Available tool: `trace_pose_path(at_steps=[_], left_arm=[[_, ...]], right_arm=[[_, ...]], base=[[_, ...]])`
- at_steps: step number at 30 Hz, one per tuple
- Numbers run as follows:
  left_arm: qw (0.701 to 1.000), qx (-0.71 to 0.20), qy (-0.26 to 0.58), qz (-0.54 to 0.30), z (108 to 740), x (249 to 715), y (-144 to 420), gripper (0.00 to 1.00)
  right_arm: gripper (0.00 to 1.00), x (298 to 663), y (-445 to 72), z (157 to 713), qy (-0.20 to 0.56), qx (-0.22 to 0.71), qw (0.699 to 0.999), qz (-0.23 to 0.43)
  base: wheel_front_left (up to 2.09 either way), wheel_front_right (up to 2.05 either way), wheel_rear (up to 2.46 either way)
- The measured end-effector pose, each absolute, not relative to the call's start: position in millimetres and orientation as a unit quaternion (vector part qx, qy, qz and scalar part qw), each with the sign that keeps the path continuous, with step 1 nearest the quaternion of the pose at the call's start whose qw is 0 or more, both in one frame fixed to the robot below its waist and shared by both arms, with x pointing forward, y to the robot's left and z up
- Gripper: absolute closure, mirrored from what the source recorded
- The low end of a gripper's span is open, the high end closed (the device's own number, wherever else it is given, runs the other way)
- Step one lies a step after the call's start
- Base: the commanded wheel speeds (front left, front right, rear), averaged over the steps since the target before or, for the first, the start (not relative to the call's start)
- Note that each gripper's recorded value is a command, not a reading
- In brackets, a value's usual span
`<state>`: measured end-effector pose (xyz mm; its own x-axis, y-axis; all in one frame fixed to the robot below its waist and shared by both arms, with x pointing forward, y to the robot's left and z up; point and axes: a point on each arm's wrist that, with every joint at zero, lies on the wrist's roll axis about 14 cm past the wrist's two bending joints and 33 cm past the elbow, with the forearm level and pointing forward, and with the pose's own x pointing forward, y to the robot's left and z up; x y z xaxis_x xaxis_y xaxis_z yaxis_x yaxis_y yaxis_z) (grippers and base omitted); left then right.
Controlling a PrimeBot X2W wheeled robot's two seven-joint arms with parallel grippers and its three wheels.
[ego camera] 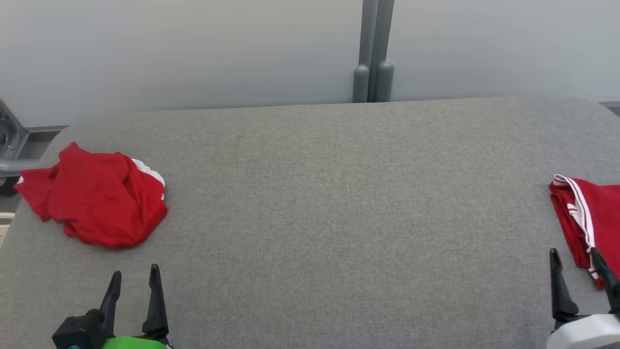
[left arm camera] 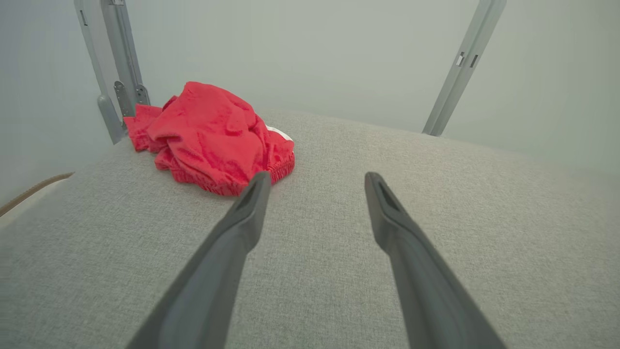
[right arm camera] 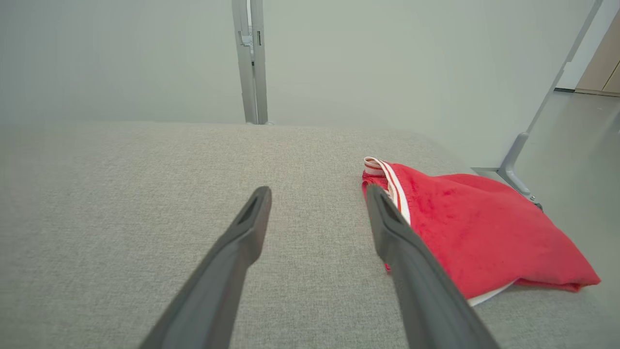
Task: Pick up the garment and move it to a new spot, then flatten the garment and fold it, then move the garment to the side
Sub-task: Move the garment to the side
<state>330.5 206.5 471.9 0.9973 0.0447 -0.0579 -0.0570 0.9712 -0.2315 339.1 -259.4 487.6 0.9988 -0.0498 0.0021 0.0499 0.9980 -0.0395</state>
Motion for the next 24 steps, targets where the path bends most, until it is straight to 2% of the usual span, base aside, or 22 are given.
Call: trace_pose_path(at_steps=[5,9,24], left_arm=[[0.992,-0.121,0.000,0.027,483.3,324.6,209.1,0.00],[0.992,-0.122,0.004,0.018,478.6,318.8,203.8,0.00],[0.991,-0.132,0.014,0.033,466.1,314.5,210.4,0.00]], right_arm=[[0.00,348.5,-195.8,493.4,-0.017,-0.010,0.999,0.046],[0.00,351.4,-173.5,495.5,-0.022,-0.014,0.997,0.074],[0.00,345.0,-172.8,491.6,-0.016,-0.016,0.998,0.066]], base=[[0.00,0.00,0.00],[0.00,0.00,0.00],[0.00,0.00,0.00]])
